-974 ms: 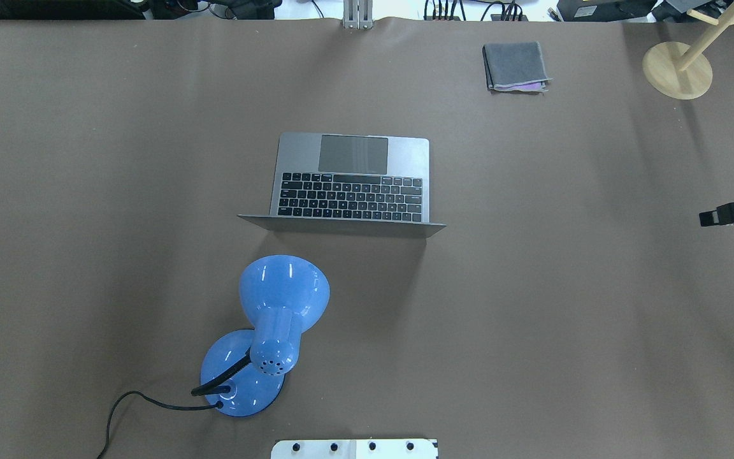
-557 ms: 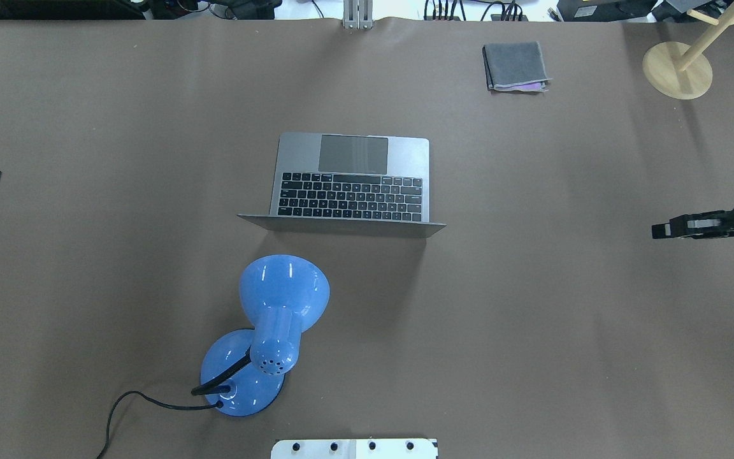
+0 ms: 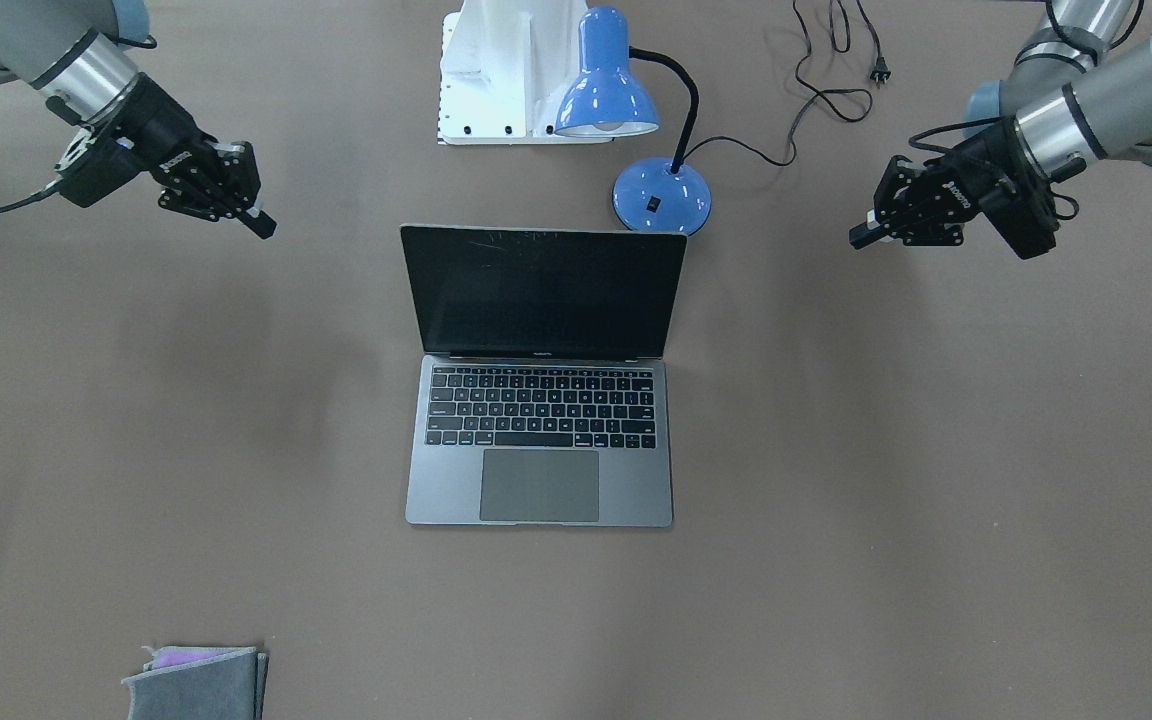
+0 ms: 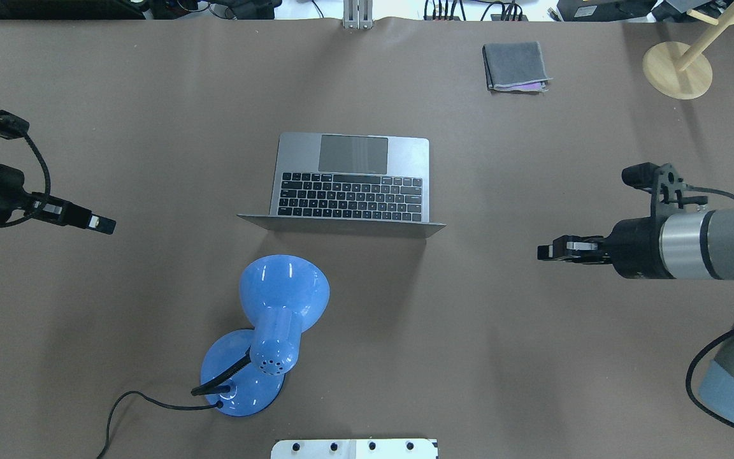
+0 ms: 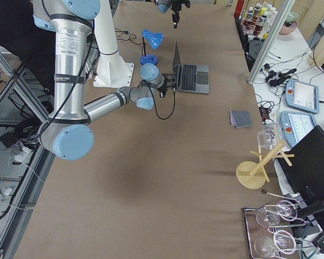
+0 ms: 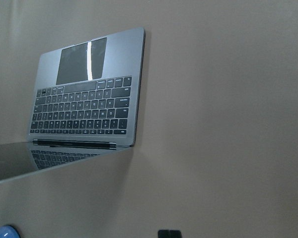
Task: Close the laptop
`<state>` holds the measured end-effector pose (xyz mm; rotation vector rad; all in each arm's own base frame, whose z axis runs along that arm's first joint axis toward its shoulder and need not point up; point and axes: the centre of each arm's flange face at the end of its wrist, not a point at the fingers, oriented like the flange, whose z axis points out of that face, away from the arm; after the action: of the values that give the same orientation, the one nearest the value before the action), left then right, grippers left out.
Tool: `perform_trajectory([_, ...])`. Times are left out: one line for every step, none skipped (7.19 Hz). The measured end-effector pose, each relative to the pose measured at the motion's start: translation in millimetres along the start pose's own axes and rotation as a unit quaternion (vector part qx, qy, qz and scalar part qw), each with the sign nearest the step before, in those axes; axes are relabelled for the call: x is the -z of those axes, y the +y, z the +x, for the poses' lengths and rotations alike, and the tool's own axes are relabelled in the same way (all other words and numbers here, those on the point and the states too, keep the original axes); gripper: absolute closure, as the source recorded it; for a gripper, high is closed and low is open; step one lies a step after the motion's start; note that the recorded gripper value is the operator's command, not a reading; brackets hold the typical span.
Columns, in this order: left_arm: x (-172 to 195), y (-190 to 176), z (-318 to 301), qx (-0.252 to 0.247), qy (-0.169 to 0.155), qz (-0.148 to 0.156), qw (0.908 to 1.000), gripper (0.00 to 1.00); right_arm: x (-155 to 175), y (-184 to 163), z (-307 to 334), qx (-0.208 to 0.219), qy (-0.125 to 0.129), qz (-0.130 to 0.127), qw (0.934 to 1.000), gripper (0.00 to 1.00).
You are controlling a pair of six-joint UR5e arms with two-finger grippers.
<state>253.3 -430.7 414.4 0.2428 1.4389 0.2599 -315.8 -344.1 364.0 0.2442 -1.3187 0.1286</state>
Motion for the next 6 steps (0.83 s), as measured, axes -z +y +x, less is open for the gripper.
perform_trajectory([-27.6, -0.8, 17.7, 0.003, 0.005, 0.004, 1.0000, 1.00, -14.2, 11.9, -17.5, -0.001, -0.010, 0.008, 0.9999, 1.00])
perform_trajectory([-60.4, 1.6, 39.0, 0.010, 0.010, 0.008, 0.9999, 1.00, -25.0, 21.4, -32.9, -0.001, -0.020, 0.012, 0.9997, 1.00])
perform_trajectory([-92.6, 7.9, 60.7, 0.014, 0.017, 0.013, 0.9997, 1.00, -32.4, 28.3, -44.3, -0.001, -0.027, 0.015, 0.9995, 1.00])
perform_trajectory([-118.7, 13.8, 82.0, 0.018, 0.026, 0.017, 0.9994, 1.00, -38.1, 32.8, -54.1, 0.000, -0.033, 0.020, 0.9992, 1.00])
perform_trajectory([-134.7, 16.5, 97.8, 0.020, 0.033, 0.020, 0.9990, 1.00, -43.5, 33.3, -64.9, 0.001, -0.038, 0.023, 0.9990, 1.00])
perform_trajectory([-142.6, 16.4, 108.6, 0.021, 0.039, 0.022, 0.9987, 1.00, -49.5, 30.7, -78.1, 0.001, -0.037, 0.027, 0.9990, 1.00])
